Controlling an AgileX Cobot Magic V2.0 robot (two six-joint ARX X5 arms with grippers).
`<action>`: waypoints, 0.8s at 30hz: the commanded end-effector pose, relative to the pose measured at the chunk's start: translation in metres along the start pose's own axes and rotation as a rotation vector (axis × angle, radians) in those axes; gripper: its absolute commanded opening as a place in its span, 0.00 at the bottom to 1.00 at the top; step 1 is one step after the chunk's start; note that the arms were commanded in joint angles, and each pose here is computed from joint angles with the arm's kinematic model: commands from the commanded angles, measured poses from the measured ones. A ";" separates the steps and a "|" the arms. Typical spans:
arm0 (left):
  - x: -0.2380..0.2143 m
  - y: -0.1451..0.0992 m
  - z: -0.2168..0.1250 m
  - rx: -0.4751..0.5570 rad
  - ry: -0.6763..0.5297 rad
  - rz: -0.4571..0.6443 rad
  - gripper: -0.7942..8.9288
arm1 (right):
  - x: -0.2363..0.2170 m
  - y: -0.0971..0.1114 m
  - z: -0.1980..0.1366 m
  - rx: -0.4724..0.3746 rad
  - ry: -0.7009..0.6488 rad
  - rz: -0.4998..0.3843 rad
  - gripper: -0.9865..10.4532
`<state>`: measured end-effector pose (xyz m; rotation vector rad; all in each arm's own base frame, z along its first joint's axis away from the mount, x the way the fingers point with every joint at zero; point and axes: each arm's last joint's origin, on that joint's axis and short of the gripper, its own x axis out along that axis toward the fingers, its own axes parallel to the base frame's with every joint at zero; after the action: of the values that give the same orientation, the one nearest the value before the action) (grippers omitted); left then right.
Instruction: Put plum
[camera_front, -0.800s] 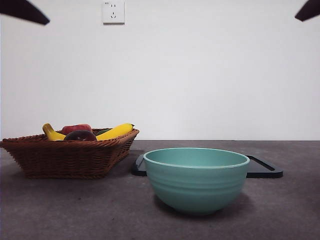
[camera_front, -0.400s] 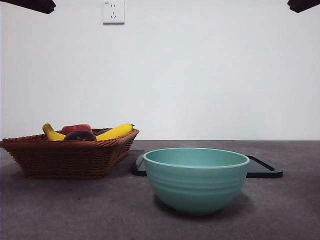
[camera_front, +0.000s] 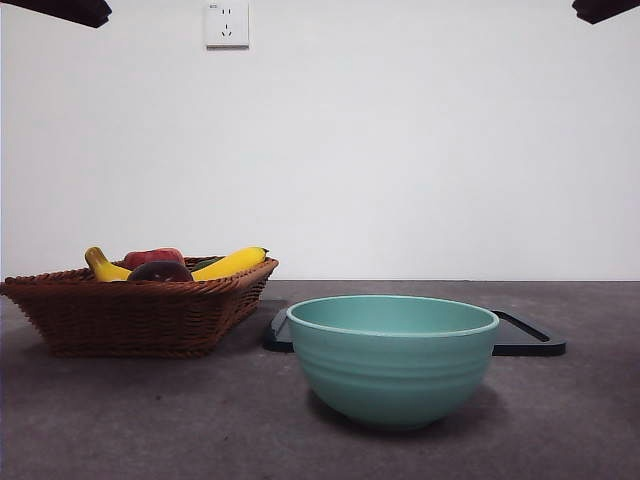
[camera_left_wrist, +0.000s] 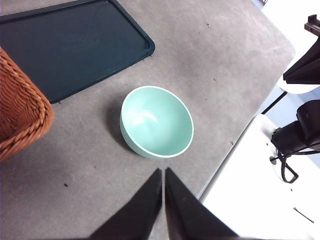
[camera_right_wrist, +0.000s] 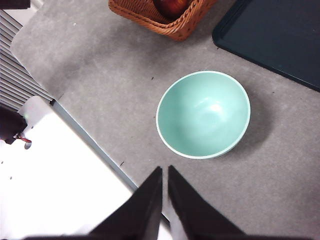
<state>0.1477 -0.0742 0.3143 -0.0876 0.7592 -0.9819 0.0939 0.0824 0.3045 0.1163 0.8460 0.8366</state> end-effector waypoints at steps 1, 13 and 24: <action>-0.001 -0.002 0.005 0.024 -0.015 -0.010 0.09 | -0.002 0.003 0.004 -0.023 -0.017 0.012 0.09; -0.024 -0.002 0.022 0.240 -0.264 0.185 0.09 | -0.002 0.003 0.004 -0.023 -0.017 0.012 0.09; -0.068 0.007 -0.009 0.339 -0.777 0.817 0.09 | -0.002 0.003 0.004 -0.023 -0.017 0.012 0.09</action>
<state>0.1251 -0.0164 0.3461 0.1193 -0.1128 -0.2559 0.0939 0.0824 0.3045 0.1163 0.8460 0.8366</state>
